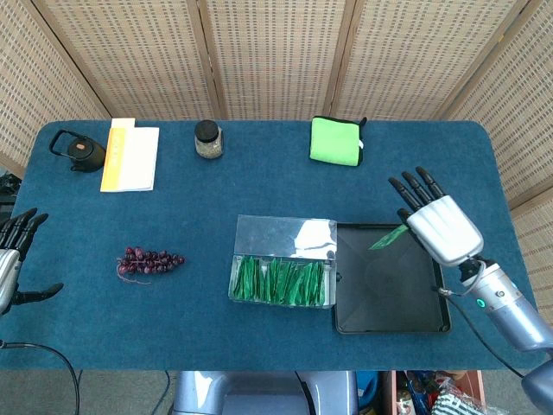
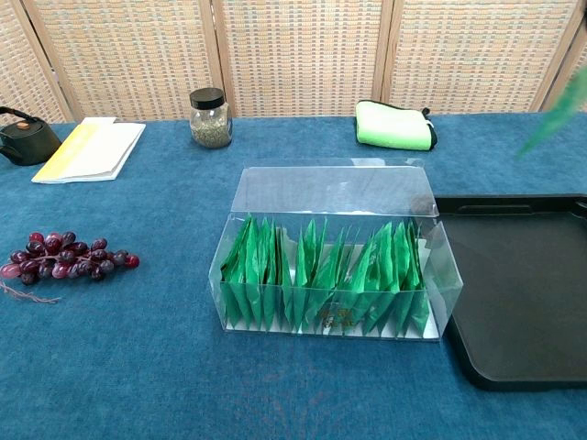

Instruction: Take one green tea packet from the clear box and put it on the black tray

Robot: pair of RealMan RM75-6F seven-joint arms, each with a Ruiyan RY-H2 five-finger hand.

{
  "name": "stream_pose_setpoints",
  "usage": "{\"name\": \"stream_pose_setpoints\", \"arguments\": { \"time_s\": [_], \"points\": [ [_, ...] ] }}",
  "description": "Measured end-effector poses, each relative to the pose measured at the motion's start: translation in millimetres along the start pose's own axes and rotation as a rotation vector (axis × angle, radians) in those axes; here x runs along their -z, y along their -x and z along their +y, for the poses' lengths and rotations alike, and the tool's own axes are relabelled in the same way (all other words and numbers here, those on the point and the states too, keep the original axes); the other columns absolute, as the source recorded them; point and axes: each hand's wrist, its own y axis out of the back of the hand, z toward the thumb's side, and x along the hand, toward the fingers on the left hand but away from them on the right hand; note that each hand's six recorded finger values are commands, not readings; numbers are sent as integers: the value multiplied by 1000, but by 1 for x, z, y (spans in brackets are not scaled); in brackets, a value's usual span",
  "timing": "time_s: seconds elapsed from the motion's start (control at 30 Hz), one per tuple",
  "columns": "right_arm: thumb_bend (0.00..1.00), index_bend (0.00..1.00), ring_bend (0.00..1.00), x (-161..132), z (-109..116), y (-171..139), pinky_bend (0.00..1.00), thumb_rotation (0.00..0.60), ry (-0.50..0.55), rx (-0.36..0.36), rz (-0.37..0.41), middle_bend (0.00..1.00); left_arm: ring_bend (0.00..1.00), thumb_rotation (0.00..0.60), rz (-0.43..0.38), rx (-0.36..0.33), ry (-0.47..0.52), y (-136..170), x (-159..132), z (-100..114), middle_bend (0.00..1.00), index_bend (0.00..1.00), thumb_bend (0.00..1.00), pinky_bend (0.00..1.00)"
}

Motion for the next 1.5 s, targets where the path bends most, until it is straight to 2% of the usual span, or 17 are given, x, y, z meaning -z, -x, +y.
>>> {"name": "stream_pose_setpoints", "arguments": {
  "time_s": [0.13, 0.23, 0.37, 0.5, 0.53, 0.57, 0.6, 0.63, 0.7, 0.73, 0.87, 1.13, 1.23, 1.37, 1.5],
  "points": [
    [641, 679, 0, 17, -37, -15, 93, 600, 19, -60, -25, 160, 0, 600, -4, 1, -4, 1, -2, -1, 0, 0, 64, 0],
    [641, 679, 0, 11, -62, -20, 93, 600, 37, -93, -5, 160, 0, 600, -4, 2, -5, 2, -2, -2, 0, 0, 64, 0],
    [641, 679, 0, -1, -85, -21, 94, 600, 48, -134, 24, 160, 0, 600, -2, 0, -4, 2, -2, -2, 0, 0, 64, 0],
    [641, 677, 0, -10, -98, -20, 94, 600, 57, -157, 39, 157, 0, 600, 2, 0, -2, 2, -1, -1, 0, 0, 63, 0],
    [640, 622, 0, -12, -100, -20, 94, 600, 63, -157, 42, 145, 0, 600, 3, 0, -2, 2, 0, -1, 0, 0, 64, 0],
    [627, 544, 0, -13, -100, -19, 95, 600, 66, -156, 45, 128, 0, 600, 3, 0, -1, 1, 0, -1, 0, 0, 64, 0],
    [548, 379, 0, -14, -100, -19, 95, 600, 67, -155, 48, 89, 0, 600, 4, 0, -1, 1, 0, -1, 0, 0, 64, 0],
    [408, 192, 0, -15, -99, -19, 95, 600, 70, -154, 53, 45, 0, 600, 4, 0, -1, 1, 0, -1, 0, 0, 64, 0],
    [163, 25, 0, -16, -97, -19, 95, 600, 72, -145, 56, 3, 0, 600, 4, 1, -1, 1, 0, -1, 0, 0, 64, 0],
    [95, 0, 0, -16, -95, -18, 95, 600, 69, -134, 55, 0, 0, 600, 5, 1, -1, 1, 1, -1, 0, 0, 64, 0],
    [51, 0, 0, -15, -88, -17, 95, 600, 58, -104, 44, 0, 0, 600, 4, 1, -1, 1, 1, -1, 0, 0, 63, 0],
    [49, 0, 0, -11, -72, -21, 72, 600, 94, -40, 18, 0, 0, 600, 3, -1, -1, 2, 1, 0, 0, 0, 64, 0],
    [13, 0, 0, -10, -58, -30, 11, 600, 153, 29, -3, 0, 0, 600, 1, -6, -1, 3, 0, 0, 0, 0, 64, 0],
    [0, 0, 0, -11, -42, -52, 0, 600, 255, 128, -47, 0, 0, 600, 3, -17, -7, 4, 0, 0, 0, 0, 63, 0],
    [0, 0, 0, -13, -44, -74, 0, 600, 347, 190, -122, 0, 0, 600, 15, -61, -21, 7, -1, 2, 0, 0, 64, 0]
  ]
}}
